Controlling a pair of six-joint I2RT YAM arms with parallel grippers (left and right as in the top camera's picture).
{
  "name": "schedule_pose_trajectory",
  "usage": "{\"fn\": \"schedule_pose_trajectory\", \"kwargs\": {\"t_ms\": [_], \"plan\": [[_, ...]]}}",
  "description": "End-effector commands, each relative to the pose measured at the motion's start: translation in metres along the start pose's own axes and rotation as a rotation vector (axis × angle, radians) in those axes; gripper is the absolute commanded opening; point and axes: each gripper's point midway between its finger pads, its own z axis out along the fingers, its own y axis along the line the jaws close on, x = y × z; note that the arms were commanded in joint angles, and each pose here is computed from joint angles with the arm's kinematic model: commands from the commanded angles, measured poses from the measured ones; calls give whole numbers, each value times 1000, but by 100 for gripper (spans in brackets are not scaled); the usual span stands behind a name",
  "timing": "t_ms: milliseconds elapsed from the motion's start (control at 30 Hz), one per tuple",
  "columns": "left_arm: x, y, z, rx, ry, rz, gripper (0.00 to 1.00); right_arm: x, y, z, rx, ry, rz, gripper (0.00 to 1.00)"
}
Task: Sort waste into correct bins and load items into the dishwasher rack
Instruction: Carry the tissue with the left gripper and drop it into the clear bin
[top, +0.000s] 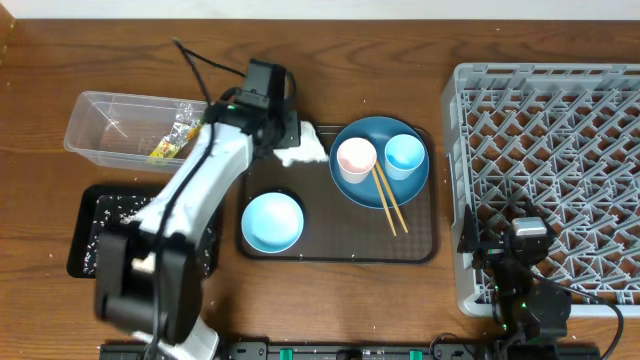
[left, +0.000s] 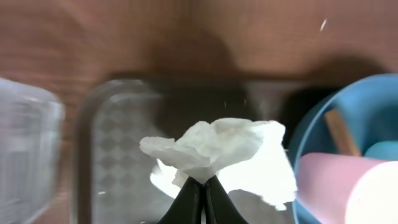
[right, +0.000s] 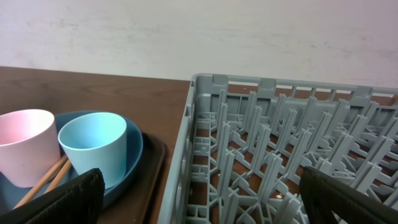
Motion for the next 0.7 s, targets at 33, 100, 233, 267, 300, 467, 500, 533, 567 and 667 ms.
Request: {"fn": "schedule_pose_trajectory", "kwargs": {"t_ms": [33,100,233,267,300,467,500,533,567,667], "plan": [[-24,32,-39,-183,-145,-5,6,2,0,0,-1,5,-4,99],[-32,47,-53,-274,-198,-12,6,2,0,0,-1,5,-4,99],[-41,74,-68,-414,-256,-33,6,2,0,0,-1,5,-4,99],[-42,79,-70,-431,-260,-41,6,2,0,0,-1,5,-4,99],[-43,84,-70,-437,-261,-50,6,2,0,0,-1,5,-4,99],[-47,120,-76,-486,-262,-130,6,2,0,0,-1,5,-4,99],[-46,133,-78,-501,-264,-170,6,2,0,0,-1,5,-4,99],[-46,143,-80,-513,-265,-209,6,2,0,0,-1,5,-4,99],[-44,155,-83,-528,-267,-260,6,2,0,0,-1,5,-4,99],[-38,178,-83,-515,-248,-371,6,2,0,0,-1,5,-4,99]]}}
